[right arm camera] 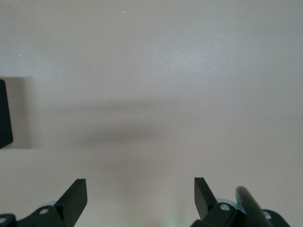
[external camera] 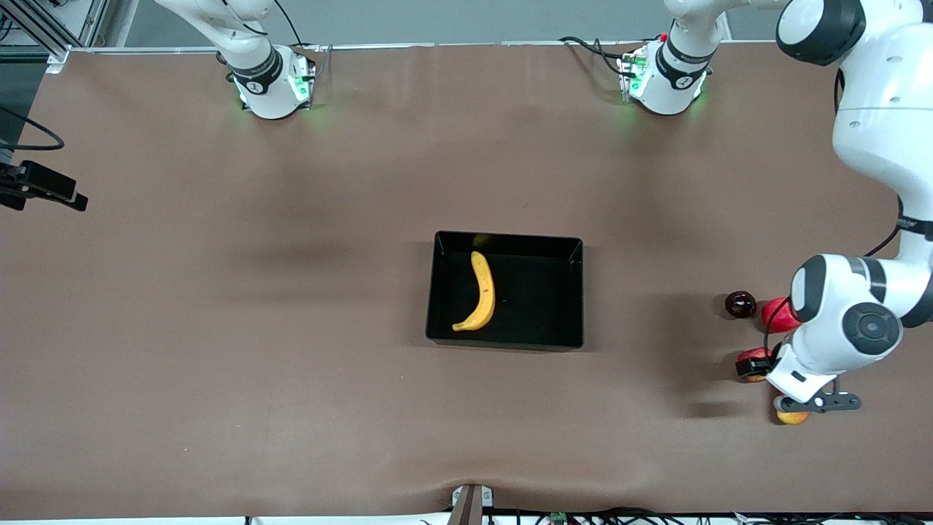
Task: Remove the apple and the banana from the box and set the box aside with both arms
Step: 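Lower the apple beside the mango and open the left gripper, then move the left gripper back to the tray and grasp the banana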
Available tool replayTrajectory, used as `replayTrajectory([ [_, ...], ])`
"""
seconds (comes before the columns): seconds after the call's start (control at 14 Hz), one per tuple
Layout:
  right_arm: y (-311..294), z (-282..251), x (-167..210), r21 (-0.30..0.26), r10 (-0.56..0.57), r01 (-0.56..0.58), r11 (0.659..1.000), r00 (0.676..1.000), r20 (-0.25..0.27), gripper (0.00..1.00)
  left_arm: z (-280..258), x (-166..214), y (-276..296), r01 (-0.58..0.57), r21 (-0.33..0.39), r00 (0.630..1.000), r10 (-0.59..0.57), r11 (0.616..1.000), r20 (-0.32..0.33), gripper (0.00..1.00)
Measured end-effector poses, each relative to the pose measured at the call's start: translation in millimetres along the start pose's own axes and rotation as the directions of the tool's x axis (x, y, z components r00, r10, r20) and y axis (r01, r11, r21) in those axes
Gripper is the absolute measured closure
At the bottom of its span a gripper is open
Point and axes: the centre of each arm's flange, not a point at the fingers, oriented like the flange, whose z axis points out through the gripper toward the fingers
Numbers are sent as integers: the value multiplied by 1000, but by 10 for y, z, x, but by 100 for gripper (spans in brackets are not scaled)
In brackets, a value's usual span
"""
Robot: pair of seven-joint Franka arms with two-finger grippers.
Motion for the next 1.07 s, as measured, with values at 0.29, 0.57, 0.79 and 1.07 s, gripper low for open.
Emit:
replayTrajectory([
  [0.29,23,-2,0,-1,4,-4,1000,1000,-2,0,-661,-27,560,-40,-84,999,42,996,22,0],
  [0.57,38,-3,-1,-1,7,-7,1000,1000,-2,0,-1076,-264,1548,-48,-177,995,62,983,75,0],
  [0.79,44,-3,-1,-1,8,-8,1000,1000,-2,0,-1368,-647,2637,13,-174,992,9,985,126,0],
  [1.07,50,-2,-2,-1,9,-9,1000,1000,-1,0,-1514,-1501,4161,2,-114,993,11,994,118,0],
])
